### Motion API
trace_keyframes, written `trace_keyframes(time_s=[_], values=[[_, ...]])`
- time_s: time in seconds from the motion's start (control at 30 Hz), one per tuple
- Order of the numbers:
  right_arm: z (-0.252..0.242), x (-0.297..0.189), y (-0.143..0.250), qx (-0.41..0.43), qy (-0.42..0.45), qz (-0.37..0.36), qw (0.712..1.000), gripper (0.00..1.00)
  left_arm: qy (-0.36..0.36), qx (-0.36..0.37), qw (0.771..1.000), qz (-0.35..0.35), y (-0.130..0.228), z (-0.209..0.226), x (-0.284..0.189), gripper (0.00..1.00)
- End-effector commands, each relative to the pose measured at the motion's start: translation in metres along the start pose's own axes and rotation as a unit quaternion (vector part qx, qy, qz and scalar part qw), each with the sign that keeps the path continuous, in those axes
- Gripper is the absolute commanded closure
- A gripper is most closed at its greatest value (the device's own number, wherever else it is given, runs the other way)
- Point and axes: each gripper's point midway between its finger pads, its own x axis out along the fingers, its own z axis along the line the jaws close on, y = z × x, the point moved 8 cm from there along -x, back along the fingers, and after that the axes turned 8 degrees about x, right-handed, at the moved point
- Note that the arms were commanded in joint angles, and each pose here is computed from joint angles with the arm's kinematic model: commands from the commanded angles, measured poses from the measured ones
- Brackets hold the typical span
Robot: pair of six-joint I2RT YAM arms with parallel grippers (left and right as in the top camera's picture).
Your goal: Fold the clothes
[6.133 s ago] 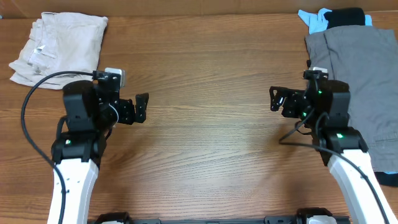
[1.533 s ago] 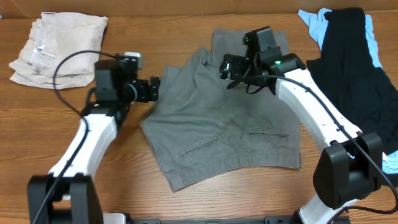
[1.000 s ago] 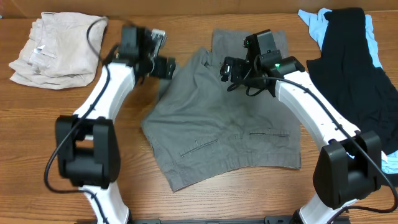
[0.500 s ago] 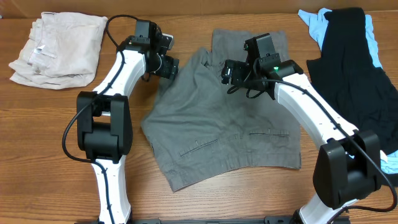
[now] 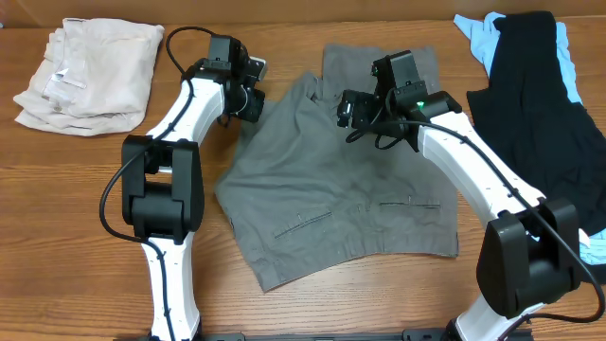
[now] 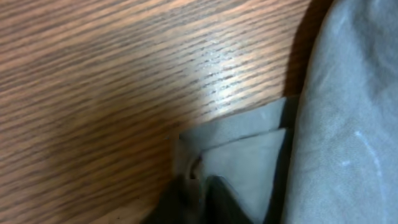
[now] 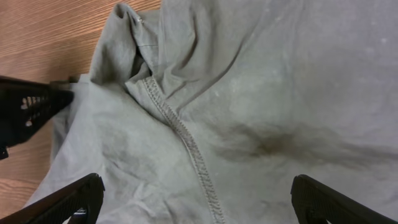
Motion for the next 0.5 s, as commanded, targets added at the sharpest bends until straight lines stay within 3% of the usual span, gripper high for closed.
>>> trace_keyframes(time_s=[0.0, 0.2, 0.47], values=[[-0.002, -0.007, -0.002, 0.001, 0.010, -0.012, 1.000, 0.00, 0.000, 0.015, 1.000, 0.001, -0.004, -0.004, 0.004, 0.96], [-0.004, -0.007, -0.001, 0.002, 0.017, -0.009, 1.000, 0.00, -0.028, 0.011, 0.999, -0.024, -0.021, 0.014, -0.015, 0.96], [-0.006, -0.008, 0.001, 0.002, 0.021, -0.003, 1.000, 0.00, -0.112, -0.021, 0.988, -0.100, -0.068, 0.067, -0.090, 0.96]])
